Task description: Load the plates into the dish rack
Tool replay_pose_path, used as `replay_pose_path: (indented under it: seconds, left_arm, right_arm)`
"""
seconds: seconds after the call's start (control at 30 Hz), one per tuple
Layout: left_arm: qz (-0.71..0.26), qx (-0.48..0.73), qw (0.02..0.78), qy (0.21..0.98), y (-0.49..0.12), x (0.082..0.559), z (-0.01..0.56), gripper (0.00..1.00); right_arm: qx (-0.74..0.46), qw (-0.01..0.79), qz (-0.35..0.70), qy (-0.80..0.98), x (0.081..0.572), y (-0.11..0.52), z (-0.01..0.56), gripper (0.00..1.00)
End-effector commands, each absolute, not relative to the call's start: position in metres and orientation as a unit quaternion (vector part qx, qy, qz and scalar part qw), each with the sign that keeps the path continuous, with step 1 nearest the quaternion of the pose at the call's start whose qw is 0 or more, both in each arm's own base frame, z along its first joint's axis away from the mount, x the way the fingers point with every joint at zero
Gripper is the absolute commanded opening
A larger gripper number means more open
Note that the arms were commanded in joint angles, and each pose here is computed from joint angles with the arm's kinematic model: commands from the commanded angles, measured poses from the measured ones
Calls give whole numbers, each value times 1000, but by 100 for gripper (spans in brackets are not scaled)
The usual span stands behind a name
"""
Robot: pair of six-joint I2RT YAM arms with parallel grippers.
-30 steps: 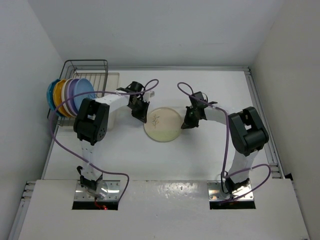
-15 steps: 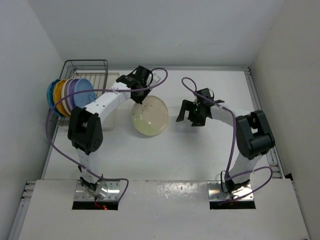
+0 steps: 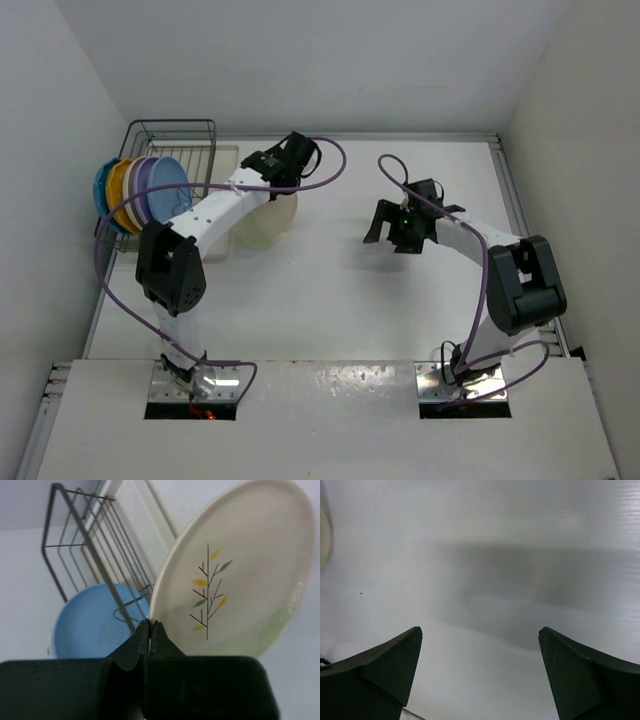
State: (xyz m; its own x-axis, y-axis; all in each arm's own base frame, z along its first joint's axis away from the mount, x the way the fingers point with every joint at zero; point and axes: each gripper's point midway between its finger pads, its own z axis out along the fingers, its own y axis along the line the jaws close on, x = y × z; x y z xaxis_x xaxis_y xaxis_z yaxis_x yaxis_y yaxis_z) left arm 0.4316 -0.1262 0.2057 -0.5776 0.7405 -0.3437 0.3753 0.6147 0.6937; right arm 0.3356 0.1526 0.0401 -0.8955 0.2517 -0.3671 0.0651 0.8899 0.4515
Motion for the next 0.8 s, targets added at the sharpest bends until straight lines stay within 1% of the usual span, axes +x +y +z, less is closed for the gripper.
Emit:
replay_pose_path:
  seconds: [0.0, 0.17, 0.3, 0.37, 0.4, 0.47, 0.6, 0.67, 0.77]
  left_arm:
    - [363, 273, 389, 801, -107, 439, 291, 0]
    - [378, 238, 403, 799, -82, 451, 320, 0]
    - [385, 237, 408, 794, -81, 453, 329, 0]
    - [397, 227, 411, 789, -80, 457, 337, 0]
    - [411, 220, 414, 782, -76, 455, 351, 0]
    - [427, 215, 406, 779, -70, 461, 354, 0]
    - [456, 183, 417, 765, -49, 465, 389, 0]
    - [464, 161, 431, 757, -41, 461, 414, 0]
    - [483, 134, 433, 749, -19, 455, 436, 0]
  right_arm:
    - [80, 250, 220, 940, 344, 147, 56, 100]
    - [85, 263, 213, 937, 339, 140, 55, 100]
    - [96, 260, 209, 938, 334, 132, 48, 100]
    - [100, 263, 209, 937, 335, 129, 48, 100]
    - [101, 263, 209, 936, 335, 126, 46, 100]
    - [104, 259, 211, 937, 334, 125, 44, 100]
    - [108, 260, 214, 935, 338, 123, 44, 100]
    - [110, 261, 217, 934, 341, 124, 44, 100]
    - [110, 260, 221, 934, 340, 126, 43, 100]
